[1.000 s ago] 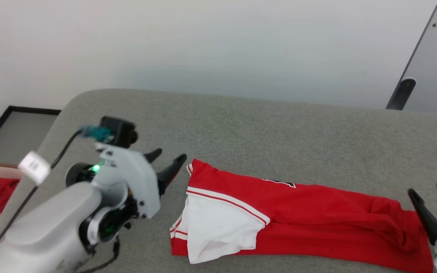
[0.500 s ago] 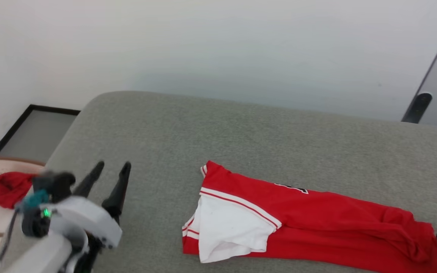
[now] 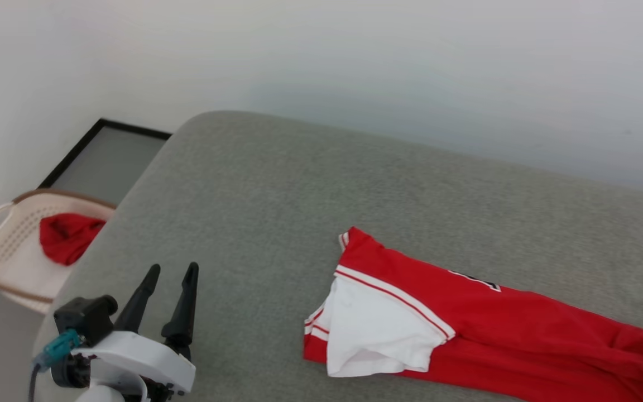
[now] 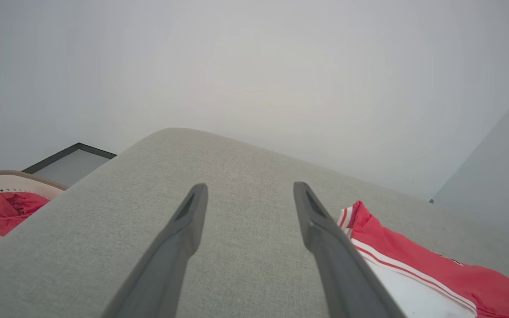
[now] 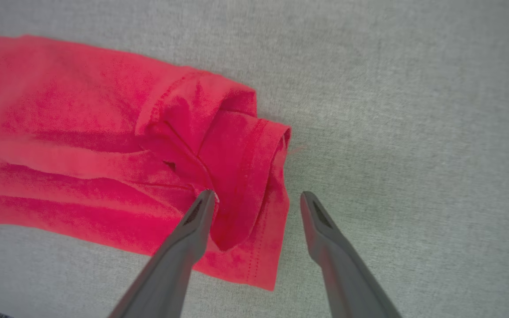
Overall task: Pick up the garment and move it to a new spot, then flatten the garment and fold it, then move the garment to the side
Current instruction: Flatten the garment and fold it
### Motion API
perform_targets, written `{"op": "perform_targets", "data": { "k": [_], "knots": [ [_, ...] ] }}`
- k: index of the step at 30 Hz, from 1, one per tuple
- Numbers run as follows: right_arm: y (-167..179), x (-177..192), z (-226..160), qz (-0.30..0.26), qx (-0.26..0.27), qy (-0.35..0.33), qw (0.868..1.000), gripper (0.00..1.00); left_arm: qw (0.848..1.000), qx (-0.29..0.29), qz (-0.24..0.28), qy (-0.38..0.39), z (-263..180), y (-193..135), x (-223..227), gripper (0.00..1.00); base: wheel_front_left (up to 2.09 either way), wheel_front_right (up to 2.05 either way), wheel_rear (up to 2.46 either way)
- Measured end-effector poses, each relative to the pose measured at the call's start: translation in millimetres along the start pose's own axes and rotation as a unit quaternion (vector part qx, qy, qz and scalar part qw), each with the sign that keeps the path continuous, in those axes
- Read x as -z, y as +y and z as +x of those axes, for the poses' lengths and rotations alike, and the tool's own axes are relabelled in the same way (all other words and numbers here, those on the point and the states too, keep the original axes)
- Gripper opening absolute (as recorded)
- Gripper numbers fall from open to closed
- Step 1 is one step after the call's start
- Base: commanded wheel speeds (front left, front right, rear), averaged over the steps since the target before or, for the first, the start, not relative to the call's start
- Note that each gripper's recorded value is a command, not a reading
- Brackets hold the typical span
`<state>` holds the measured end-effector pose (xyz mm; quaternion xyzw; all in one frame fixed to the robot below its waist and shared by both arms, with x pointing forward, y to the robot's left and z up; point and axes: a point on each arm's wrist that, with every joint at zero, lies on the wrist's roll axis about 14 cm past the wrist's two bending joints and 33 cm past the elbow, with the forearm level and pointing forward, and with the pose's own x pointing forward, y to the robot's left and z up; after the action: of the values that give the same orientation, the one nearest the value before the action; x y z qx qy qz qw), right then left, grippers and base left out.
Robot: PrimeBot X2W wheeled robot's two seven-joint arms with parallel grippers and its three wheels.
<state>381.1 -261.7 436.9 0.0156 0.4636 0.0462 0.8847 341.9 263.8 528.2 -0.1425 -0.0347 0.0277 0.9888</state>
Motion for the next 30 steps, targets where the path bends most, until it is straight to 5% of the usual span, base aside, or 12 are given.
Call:
{"op": "perform_targets", "data": {
  "k": [7,8,9,10,19,30],
  "knots": [
    [14.5,23.1,27.4,0.023,-0.012,0.076,0.997,1.00,0.999,-0.036,0.020,-0.030,-7.5,17.3,-9.1,1.00,0.00,0.00,0.00],
    [16.5,26.6,30.0,0.024,-0.015,0.088,0.996,0.71,0.998,-0.040,0.022,-0.031,-9.0,19.0,-8.6,1.00,0.00,0.00,0.00],
    [17.5,30.2,32.4,0.027,-0.016,0.097,0.995,0.26,0.998,-0.045,0.023,-0.030,-11.0,20.7,-6.4,1.00,0.00,0.00,0.00],
    [18.1,31.3,33.9,0.029,-0.016,0.100,0.994,0.00,0.998,-0.049,0.027,-0.029,-12.7,21.5,-4.2,1.00,0.00,0.00,0.00],
    [14.6,20.7,33.5,0.045,-0.017,0.073,0.996,0.00,0.997,-0.070,0.033,-0.024,-19.5,29.3,7.2,1.00,0.00,0.00,0.00],
    [-34.7,-3.0,14.5,0.072,0.035,0.004,0.997,0.00,0.996,-0.084,0.022,-0.018,-22.0,33.5,18.4,1.00,0.00,0.00,0.00]
  ]
}}
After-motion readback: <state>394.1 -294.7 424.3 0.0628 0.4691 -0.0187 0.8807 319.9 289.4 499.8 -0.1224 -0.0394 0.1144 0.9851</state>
